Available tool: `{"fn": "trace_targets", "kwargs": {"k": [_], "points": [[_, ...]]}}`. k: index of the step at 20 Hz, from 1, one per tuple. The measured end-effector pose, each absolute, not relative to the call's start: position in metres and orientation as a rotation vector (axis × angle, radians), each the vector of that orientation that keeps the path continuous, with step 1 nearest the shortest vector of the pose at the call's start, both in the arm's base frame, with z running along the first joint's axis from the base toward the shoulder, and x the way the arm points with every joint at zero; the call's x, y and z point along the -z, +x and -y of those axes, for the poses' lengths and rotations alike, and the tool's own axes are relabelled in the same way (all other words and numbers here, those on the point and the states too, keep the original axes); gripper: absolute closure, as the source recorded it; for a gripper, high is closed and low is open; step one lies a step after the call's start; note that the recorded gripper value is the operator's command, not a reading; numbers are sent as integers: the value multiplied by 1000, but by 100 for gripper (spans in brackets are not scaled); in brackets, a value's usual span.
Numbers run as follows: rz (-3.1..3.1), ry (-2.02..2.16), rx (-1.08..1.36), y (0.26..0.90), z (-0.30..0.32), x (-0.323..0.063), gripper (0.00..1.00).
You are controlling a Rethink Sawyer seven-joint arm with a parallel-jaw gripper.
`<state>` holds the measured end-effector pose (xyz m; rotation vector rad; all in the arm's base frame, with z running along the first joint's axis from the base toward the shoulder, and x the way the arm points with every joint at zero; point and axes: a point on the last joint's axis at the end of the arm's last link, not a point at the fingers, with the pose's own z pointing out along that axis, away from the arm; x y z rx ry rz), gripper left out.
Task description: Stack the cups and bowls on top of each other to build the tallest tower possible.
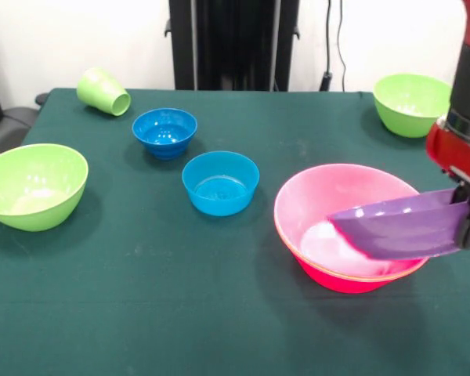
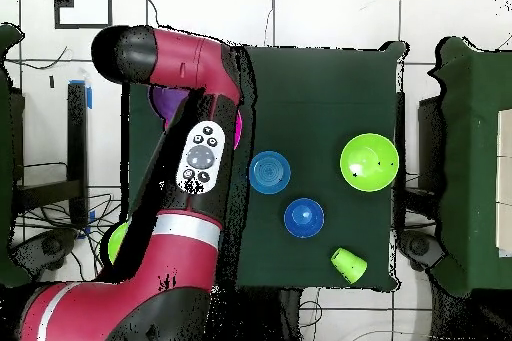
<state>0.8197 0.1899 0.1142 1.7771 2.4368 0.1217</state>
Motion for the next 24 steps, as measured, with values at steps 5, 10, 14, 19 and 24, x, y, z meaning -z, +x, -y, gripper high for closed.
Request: {"fn": "trace_targets", "kwargs": {"k": [5,10,14,19,24], "points": [[-2440,1813,-114,804,-193,-125,100],[-2429,1868,-93,786,-181,-136,100],[-2423,1909,-75,772,-173,-141,100],[-2417,1949,-53,758,-164,-143,100],[-2411,1984,-30,745,-154,-142,100]]}}
